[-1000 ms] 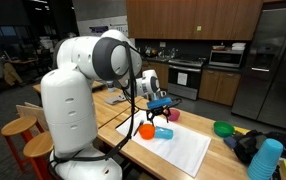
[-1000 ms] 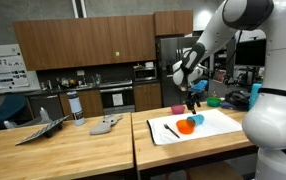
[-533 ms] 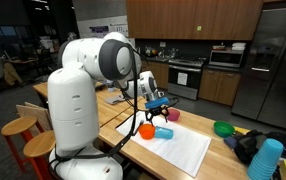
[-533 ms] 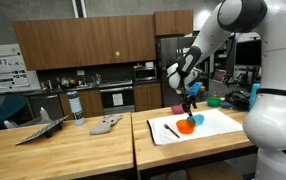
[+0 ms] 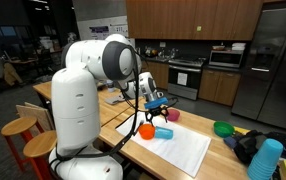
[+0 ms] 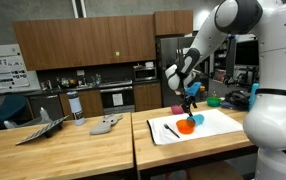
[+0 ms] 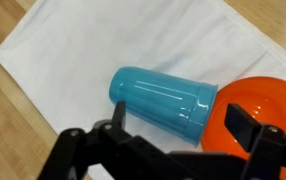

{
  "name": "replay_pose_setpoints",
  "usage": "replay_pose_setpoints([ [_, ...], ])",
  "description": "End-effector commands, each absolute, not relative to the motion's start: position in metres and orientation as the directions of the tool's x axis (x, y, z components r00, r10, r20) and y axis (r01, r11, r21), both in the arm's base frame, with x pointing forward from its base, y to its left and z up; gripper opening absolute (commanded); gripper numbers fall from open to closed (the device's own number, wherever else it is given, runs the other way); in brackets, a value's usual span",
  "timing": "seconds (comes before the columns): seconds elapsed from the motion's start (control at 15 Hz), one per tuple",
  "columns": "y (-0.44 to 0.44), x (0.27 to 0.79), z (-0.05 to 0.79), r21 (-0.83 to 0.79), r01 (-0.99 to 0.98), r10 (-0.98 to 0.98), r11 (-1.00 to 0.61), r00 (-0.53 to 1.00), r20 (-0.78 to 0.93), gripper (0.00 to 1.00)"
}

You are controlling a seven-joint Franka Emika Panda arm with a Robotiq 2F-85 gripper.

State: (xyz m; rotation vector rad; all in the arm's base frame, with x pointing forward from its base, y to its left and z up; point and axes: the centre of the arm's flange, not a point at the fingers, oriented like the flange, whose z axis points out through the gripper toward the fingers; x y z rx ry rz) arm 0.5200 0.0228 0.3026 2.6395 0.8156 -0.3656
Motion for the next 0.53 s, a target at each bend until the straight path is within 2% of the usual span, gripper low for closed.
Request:
replay_pose_setpoints([
  [0.0,0.034,0.528,0.301,0.274,0.588,0.486,-0.761,0.796,-0.360,1.00],
  [0.47,0.045,0.532,0.297,0.292,0.601,0.489,-0.744,0.787,-0.376,1.00],
])
